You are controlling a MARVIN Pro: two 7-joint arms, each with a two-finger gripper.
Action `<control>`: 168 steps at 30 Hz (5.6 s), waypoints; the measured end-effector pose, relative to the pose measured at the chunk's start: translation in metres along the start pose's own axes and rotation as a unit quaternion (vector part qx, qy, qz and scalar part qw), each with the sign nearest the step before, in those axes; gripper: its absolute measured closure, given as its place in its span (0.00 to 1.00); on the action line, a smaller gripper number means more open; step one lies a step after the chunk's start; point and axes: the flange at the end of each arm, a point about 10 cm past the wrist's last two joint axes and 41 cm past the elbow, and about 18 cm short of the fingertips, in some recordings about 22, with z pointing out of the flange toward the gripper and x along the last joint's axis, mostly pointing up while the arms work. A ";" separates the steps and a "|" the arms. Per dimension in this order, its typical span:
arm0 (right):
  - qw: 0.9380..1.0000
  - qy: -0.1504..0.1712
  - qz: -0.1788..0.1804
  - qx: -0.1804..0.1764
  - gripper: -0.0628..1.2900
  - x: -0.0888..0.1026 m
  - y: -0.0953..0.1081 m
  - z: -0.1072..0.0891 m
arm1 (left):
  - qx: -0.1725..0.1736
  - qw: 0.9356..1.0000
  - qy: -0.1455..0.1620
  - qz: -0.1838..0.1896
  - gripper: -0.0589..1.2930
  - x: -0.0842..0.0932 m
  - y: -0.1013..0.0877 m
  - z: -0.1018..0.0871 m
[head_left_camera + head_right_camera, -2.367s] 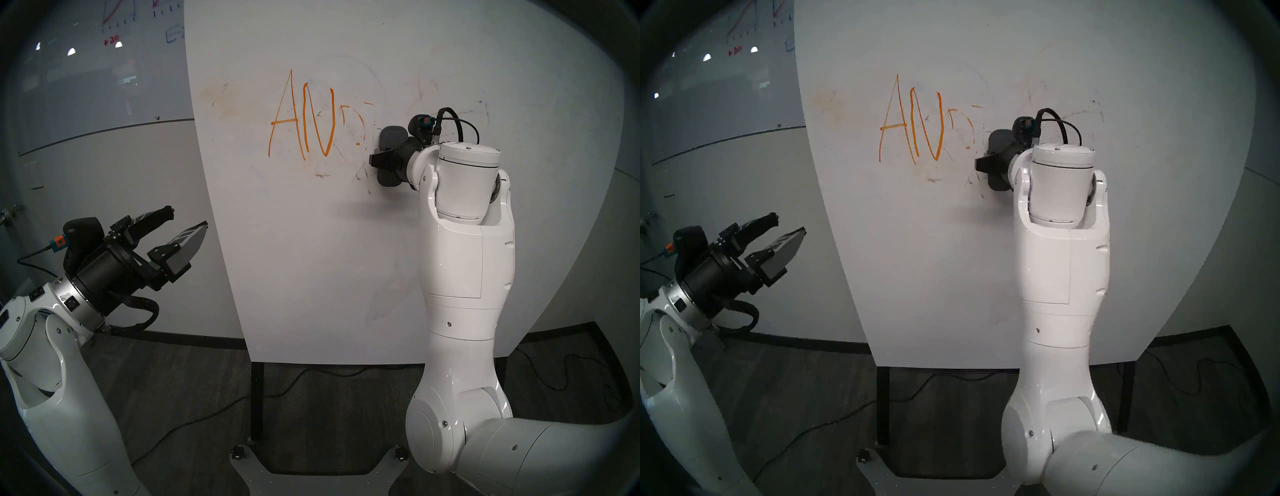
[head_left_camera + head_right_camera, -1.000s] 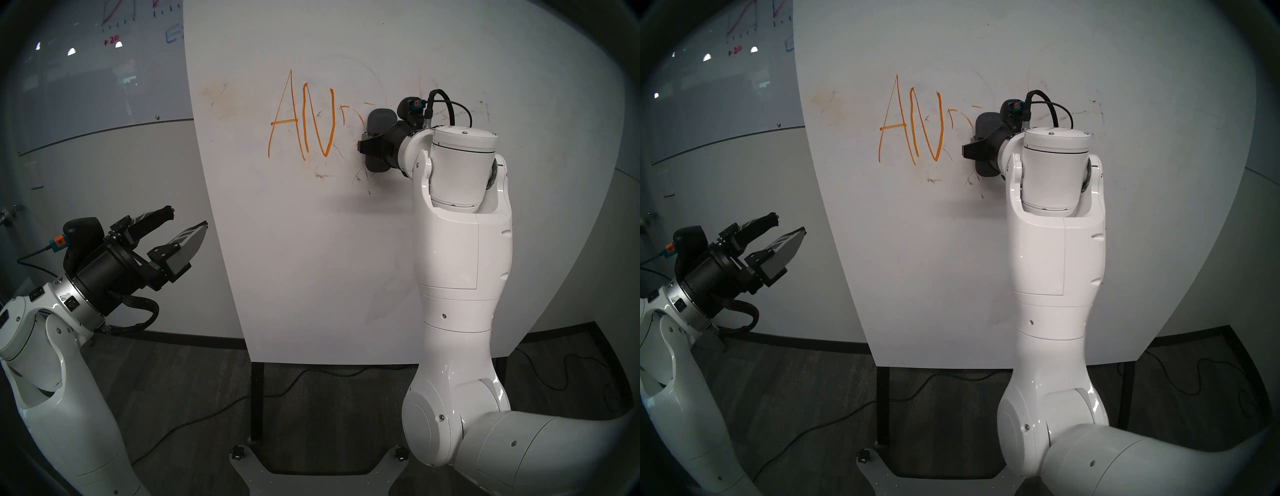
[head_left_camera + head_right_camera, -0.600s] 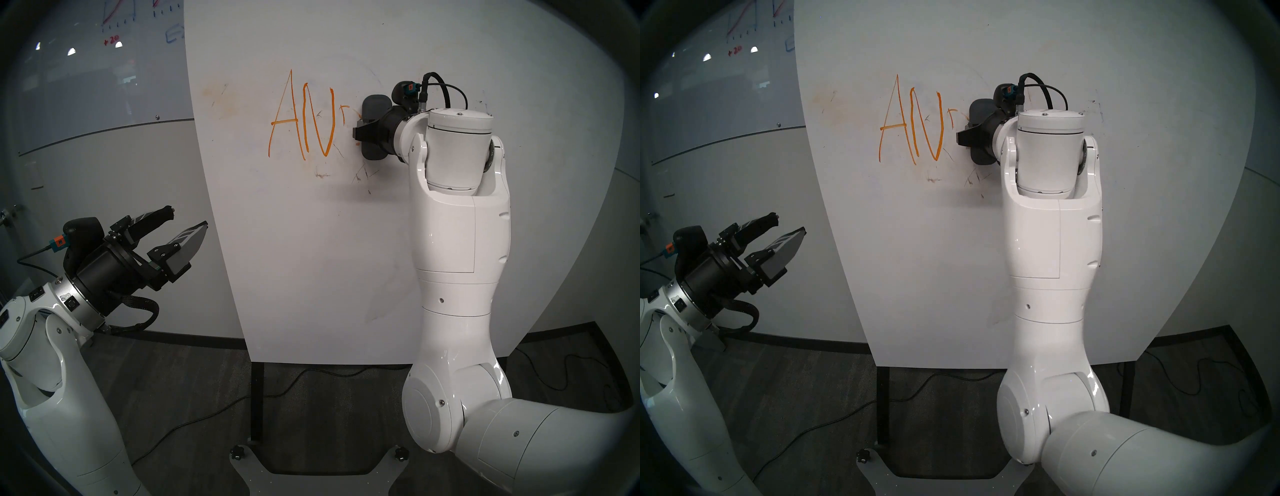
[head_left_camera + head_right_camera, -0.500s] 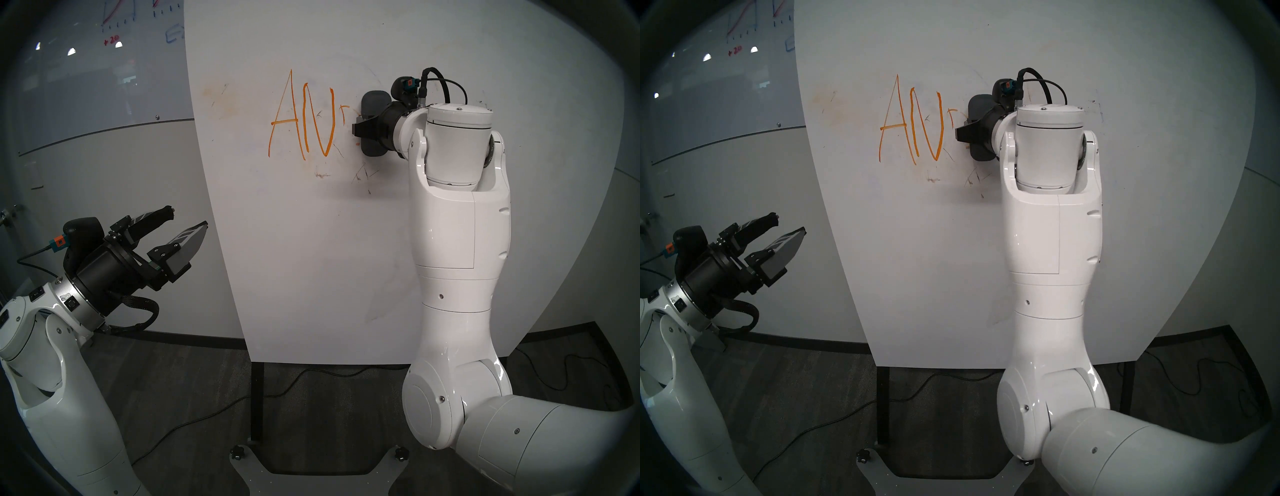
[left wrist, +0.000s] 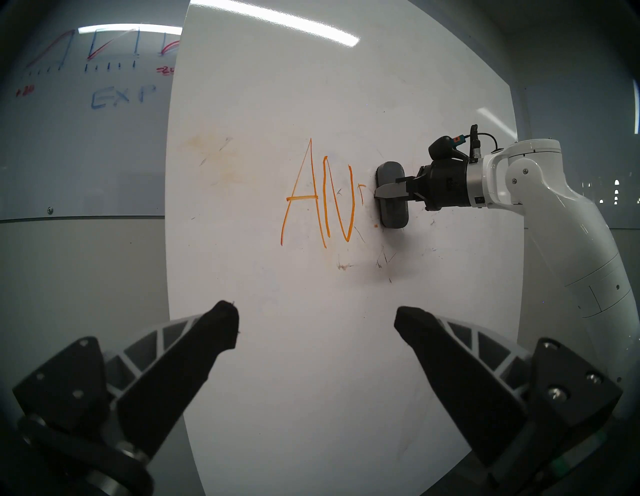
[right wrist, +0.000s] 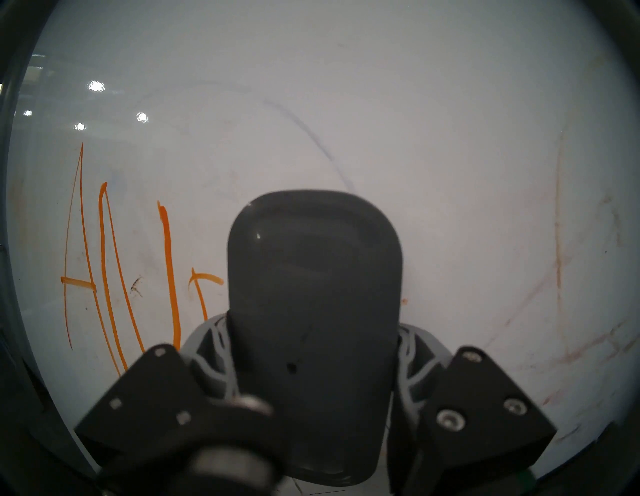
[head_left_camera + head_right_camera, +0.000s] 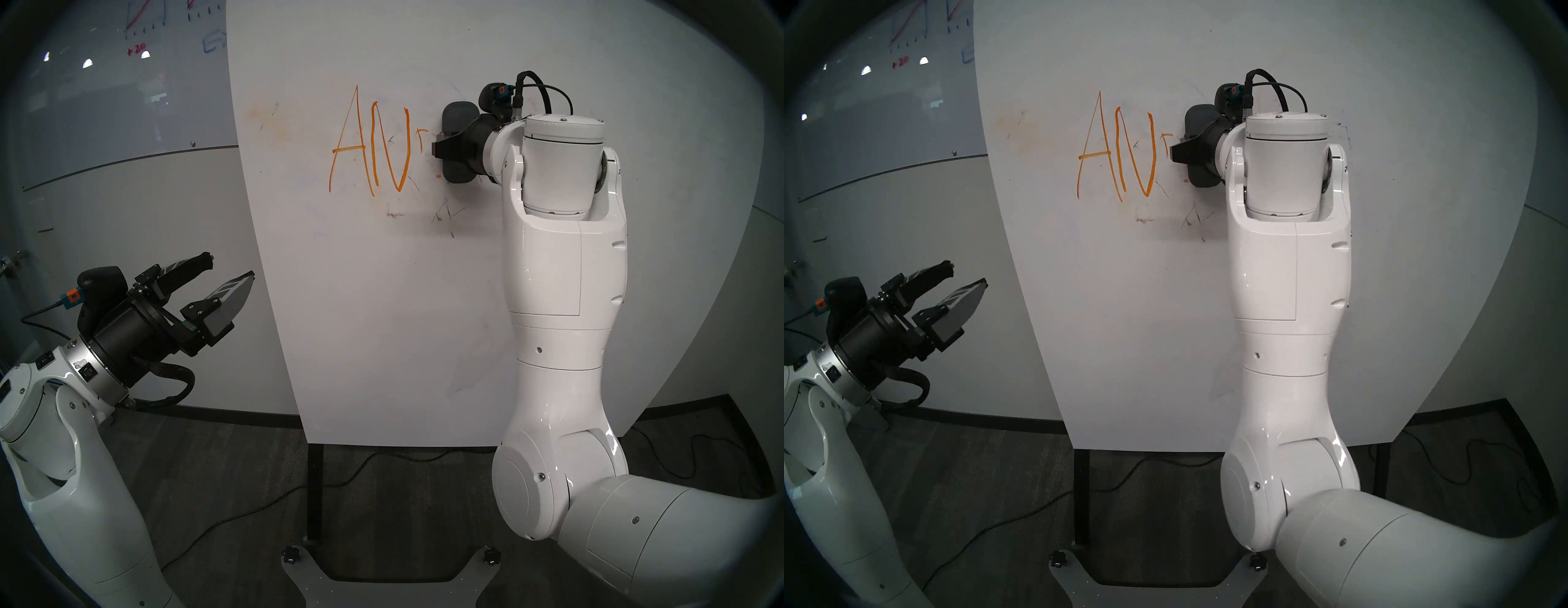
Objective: Erase all marks on the whiteboard with the eraser
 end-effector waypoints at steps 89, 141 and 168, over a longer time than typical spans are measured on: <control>0.992 -0.038 0.115 -0.030 0.55 -0.078 0.026 -0.020 | 0.000 1.000 0.000 0.000 0.03 0.000 0.000 0.000; 0.998 0.028 0.043 -0.044 0.10 -0.075 0.018 -0.030 | 0.000 1.000 0.000 0.000 0.03 0.000 0.000 0.000; 0.998 0.057 0.002 -0.017 0.09 -0.077 0.015 -0.031 | 0.000 1.000 0.000 0.000 0.03 0.000 0.000 0.000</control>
